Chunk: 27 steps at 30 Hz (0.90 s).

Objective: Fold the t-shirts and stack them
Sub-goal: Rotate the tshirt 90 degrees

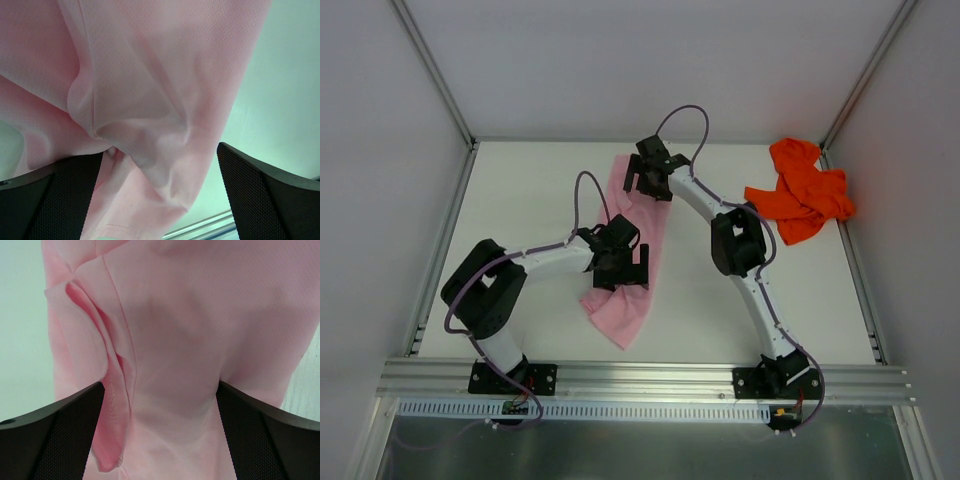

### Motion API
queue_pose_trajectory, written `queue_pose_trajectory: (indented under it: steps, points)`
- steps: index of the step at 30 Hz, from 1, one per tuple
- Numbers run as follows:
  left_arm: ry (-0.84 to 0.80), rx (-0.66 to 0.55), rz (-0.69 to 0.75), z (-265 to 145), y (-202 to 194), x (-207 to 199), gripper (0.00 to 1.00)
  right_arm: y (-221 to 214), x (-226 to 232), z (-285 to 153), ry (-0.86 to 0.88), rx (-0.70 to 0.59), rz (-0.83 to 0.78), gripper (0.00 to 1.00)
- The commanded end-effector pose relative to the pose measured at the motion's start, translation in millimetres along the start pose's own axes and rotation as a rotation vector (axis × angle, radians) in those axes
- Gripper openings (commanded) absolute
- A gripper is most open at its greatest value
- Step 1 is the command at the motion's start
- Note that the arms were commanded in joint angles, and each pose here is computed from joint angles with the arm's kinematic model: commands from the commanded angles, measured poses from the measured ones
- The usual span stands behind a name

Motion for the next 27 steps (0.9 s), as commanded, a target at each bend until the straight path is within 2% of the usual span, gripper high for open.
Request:
queue_pose_trajectory:
  steps: [1,5,8,11,15,19,23,27]
  points:
    - [-0.05,0.096,-0.179,10.2,-23.5,-22.3,0.98,6.0,-0.6,8.3,0.012,-0.017,-0.041,0.96]
    - [0.081,0.095,-0.334,7.3,-32.0,-29.2,0.99,9.3,-4.3,7.4,0.008,-0.02,-0.067,0.96]
    - [0.2,0.056,-0.335,2.6,-36.1,-36.9,0.99,12.6,-7.4,4.5,-0.009,-0.036,-0.1,0.96]
    - [0.351,0.091,-0.404,-5.2,-59.0,-33.7,0.99,14.0,-7.1,2.9,-0.007,-0.039,-0.117,0.96]
    - [0.382,0.118,-0.464,-9.5,-75.2,-28.9,0.99,14.2,-6.3,-1.6,-0.001,-0.029,-0.125,0.96]
    - [0.373,0.061,-0.412,-13.3,-73.5,-35.3,0.99,15.9,-7.9,-10.1,-0.005,-0.028,-0.156,0.96]
    - [0.356,0.057,-0.25,-11.4,-63.2,-54.6,0.99,21.1,-1.8,-19.7,0.033,-0.026,-0.161,0.96]
    - [0.303,-0.02,-0.142,-36.6,-45.8,-70.7,0.99,44.5,12.1,-58.3,0.104,-0.072,-0.179,0.96]
Point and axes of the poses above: each gripper's point midway between its finger pads, its own z axis out along the fingers, its own x axis along the line the jaws close on, y = z × x, the point moved 5 cm from there along -z, back along the fingers, and after that the axes turned 7 degrees about z, right-handed, at the moved point
